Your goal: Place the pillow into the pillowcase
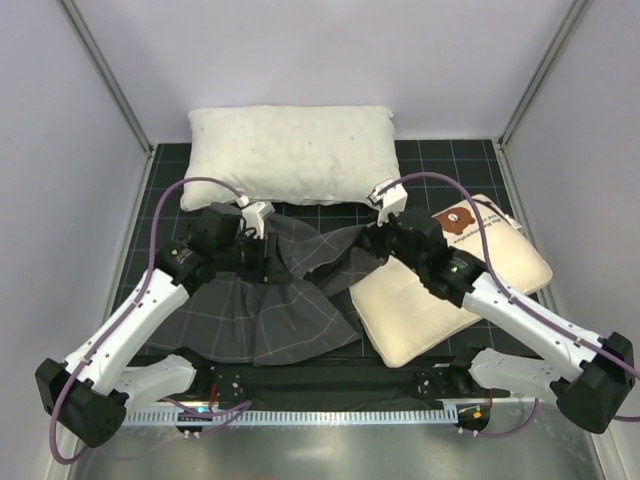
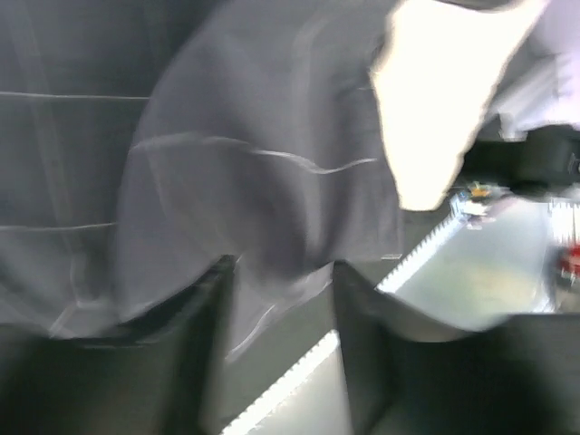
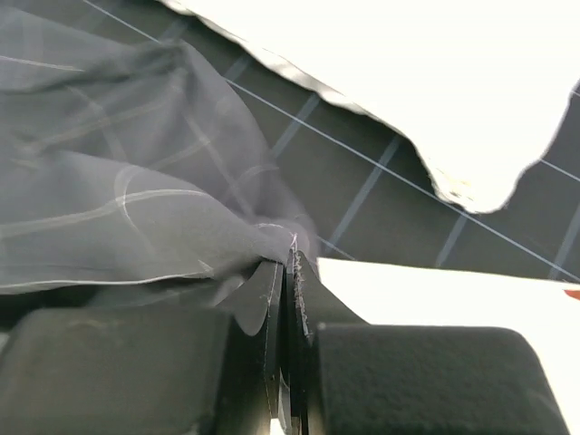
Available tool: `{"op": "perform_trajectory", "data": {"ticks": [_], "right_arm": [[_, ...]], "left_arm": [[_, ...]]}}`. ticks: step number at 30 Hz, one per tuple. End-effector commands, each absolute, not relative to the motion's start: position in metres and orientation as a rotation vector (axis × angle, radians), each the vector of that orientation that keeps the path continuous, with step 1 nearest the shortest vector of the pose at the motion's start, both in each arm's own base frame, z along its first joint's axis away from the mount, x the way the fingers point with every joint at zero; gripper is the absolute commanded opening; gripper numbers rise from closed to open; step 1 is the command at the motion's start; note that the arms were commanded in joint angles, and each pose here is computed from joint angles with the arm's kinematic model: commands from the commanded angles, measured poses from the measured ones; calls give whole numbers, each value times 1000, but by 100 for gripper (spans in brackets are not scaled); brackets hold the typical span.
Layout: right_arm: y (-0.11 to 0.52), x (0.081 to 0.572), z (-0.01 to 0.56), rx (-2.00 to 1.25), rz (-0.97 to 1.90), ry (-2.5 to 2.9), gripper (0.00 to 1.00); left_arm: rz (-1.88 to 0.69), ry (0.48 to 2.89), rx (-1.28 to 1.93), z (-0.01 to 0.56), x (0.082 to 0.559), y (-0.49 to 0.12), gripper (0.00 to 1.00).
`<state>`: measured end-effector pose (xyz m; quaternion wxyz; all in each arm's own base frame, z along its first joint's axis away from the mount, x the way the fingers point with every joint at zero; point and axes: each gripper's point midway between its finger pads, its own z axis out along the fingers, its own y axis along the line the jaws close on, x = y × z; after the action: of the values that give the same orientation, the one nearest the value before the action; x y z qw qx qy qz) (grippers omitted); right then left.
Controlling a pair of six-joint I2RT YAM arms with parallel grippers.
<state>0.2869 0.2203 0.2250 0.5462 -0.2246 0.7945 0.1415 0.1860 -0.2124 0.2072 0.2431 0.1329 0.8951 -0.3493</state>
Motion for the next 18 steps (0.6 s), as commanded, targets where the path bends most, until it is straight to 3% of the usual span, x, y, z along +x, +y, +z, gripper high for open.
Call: {"op": "perform_trajectory", "data": {"ticks": [1,3,5,10,18], "right_arm": [[234,269,265,-544,509,1830,4],[237,265,274,-553,548,1831,4],[241,264,280,-555,577,1845,4],[253,265,294,-566,629,1896,4],[254,278,298,-490,709,1933,4]], "left_arm": [[-710,2402,336,215,207,-188,57],[-713,2356,350,226,209,-191,70],[-734,2271,362,245,215,-197,77],[-750,2144,486,270,213,-230,80],[-431,2104,472,261,215,-261,81]]}}
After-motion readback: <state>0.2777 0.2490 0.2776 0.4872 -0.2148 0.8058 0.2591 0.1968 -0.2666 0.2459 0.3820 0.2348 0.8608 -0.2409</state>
